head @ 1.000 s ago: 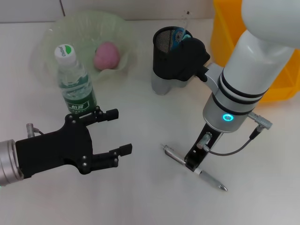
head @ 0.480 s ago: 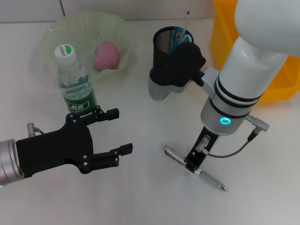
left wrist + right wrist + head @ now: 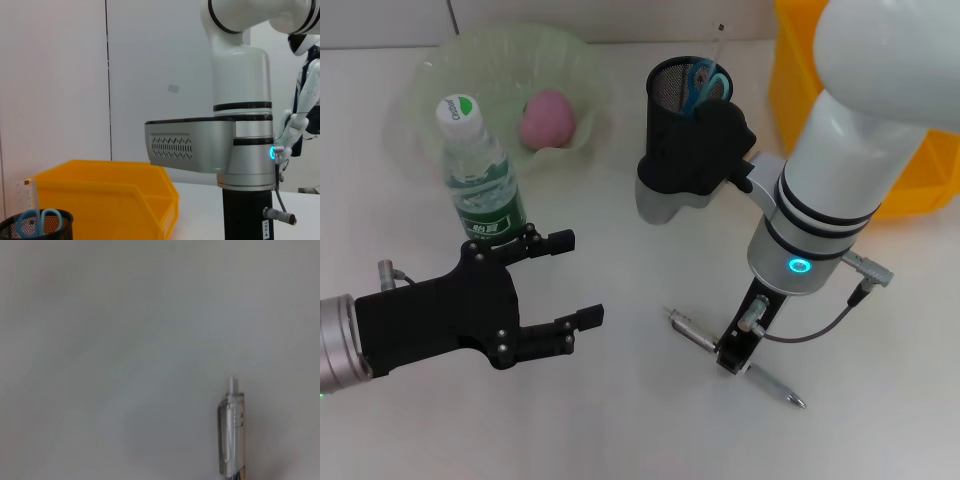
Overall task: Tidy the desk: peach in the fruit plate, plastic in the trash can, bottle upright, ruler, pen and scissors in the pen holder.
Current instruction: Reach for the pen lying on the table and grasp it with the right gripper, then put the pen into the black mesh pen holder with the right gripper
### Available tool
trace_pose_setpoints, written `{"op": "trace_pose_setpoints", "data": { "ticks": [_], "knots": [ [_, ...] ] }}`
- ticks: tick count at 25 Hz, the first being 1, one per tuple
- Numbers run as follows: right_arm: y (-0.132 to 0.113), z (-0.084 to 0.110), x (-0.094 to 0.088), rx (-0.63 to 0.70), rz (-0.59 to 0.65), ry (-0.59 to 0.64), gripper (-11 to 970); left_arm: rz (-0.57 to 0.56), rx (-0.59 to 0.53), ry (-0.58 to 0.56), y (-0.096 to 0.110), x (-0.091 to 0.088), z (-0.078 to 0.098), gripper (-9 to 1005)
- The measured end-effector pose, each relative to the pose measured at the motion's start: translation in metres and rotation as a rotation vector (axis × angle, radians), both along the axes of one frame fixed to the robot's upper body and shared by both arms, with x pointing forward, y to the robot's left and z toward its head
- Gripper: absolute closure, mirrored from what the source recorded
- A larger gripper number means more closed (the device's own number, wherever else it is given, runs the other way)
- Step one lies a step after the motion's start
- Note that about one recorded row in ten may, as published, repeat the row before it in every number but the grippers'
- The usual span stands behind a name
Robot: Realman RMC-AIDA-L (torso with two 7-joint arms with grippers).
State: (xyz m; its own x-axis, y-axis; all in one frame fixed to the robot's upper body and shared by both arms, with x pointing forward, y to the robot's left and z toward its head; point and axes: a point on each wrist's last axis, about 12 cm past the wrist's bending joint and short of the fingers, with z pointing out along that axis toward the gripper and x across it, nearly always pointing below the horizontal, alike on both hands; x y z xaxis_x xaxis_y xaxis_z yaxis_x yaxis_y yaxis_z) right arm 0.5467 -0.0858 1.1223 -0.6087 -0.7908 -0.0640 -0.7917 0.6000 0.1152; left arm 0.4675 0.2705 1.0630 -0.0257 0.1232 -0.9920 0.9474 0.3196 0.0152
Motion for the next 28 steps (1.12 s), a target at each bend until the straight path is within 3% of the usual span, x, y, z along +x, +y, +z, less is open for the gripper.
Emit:
{"op": "trace_pose_setpoints", "data": {
  "ticks": [14, 17, 20, 21, 22, 24, 25, 26, 27, 28],
  "knots": [
    [0.003, -0.004, -0.004, -0.031, 0.037, -0.005, 736, -0.002, 0.000, -0.001, -0.001, 0.001, 0.000, 196],
    [0.005, 0.001, -0.005, -0.006, 0.040, -0.017, 795, -0.002, 0.000, -0.001, -0.001, 0.001, 0.000, 196],
    [0.000, 0.016, -0.003, 0.041, 0.013, -0.058, 832, -0.002, 0.000, -0.001, -0.001, 0.001, 0.000, 196],
    [-0.011, 0.032, 0.004, 0.080, -0.040, -0.114, 830, -0.002, 0.000, -0.001, -0.001, 0.001, 0.000, 196],
    [-0.011, 0.032, 0.004, 0.080, -0.040, -0.114, 828, -0.002, 0.000, -0.002, -0.001, 0.001, 0.000, 196],
    [-0.028, 0.053, 0.014, 0.137, -0.122, -0.200, 825, -0.002, 0.000, -0.002, -0.001, 0.001, 0.001, 196],
    [-0.049, 0.080, 0.023, 0.225, -0.217, -0.312, 823, -0.003, 0.000, -0.002, -0.001, 0.001, 0.001, 196],
    [-0.049, 0.080, 0.023, 0.225, -0.217, -0.312, 821, -0.003, 0.000, -0.002, -0.001, 0.001, 0.001, 196],
    [-0.068, 0.102, 0.028, 0.351, -0.276, -0.441, 819, -0.003, -0.001, -0.002, -0.001, 0.001, 0.001, 196],
    [-0.068, 0.102, 0.028, 0.351, -0.276, -0.441, 817, -0.003, -0.001, -0.002, -0.001, 0.001, 0.001, 196]
  ]
}}
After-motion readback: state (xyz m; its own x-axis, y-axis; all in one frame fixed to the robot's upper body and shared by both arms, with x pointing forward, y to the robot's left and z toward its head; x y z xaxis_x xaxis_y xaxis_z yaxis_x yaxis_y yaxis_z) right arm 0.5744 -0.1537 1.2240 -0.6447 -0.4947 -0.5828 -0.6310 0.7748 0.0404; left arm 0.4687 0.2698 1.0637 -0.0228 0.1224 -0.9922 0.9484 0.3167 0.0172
